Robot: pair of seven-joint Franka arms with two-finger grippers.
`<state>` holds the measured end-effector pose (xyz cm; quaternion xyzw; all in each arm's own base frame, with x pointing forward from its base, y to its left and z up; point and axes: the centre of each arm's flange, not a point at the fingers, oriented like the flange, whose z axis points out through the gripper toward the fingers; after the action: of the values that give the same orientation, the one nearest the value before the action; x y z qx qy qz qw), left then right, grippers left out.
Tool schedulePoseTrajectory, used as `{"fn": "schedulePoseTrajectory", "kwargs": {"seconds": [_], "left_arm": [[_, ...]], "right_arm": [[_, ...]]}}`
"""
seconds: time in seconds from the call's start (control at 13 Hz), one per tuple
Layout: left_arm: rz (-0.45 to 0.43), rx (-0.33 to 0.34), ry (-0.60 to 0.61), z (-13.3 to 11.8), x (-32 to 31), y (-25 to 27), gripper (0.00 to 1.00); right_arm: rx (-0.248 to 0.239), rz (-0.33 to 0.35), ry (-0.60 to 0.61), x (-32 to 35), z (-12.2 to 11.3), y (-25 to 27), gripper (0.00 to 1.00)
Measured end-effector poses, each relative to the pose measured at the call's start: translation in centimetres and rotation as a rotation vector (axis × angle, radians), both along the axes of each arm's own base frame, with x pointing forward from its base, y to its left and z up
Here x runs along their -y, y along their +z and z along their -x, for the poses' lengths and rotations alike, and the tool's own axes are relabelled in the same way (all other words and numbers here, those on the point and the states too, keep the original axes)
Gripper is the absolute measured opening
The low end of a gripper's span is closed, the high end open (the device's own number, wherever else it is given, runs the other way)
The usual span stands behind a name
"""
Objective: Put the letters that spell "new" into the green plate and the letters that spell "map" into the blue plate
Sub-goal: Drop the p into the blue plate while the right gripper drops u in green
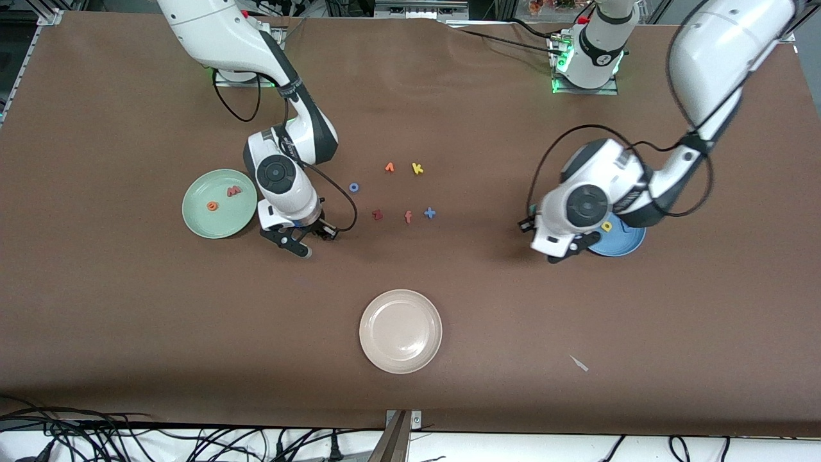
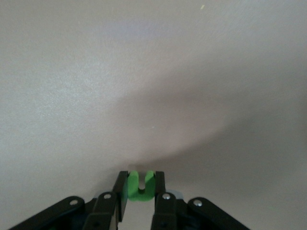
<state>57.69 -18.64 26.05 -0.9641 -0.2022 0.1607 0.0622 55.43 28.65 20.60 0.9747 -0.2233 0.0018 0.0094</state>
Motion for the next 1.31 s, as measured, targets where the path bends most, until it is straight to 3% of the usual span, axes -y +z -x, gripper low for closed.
{"fn": "schedulePoseTrajectory", "kwargs": {"seconds": [0.39, 0.69, 1.0, 1.08, 1.31], "left_arm": [[0.11, -0.063, -0.218, -1.4, -9.8, -1.0, 0.11], [0.091, -0.102, -0.3, -0.9, -11.6, -4.4, 0.11], [0.119, -0.111, -0.313, -1.0, -12.9, -6.5, 0.11], [0.12, -0.109, -0.313, -1.0, -12.9, -6.5, 0.17], [0.121, -0.09, -0.314, -1.6, -12.7, -5.8, 0.49]], "right_arm": [[-0.117, 0.059, 0.163, 9.3, -1.9, 6.7, 0.26], [-0.167, 0.06, 0.237, 18.3, -0.2, 6.4, 0.26], [-0.116, 0.071, 0.248, 21.6, 3.6, 1.4, 0.26], [-0.118, 0.071, 0.247, 21.7, 4.2, 0.9, 0.26], [-0.119, 0.07, 0.244, 21.8, 4.4, 0.7, 0.3]]}}
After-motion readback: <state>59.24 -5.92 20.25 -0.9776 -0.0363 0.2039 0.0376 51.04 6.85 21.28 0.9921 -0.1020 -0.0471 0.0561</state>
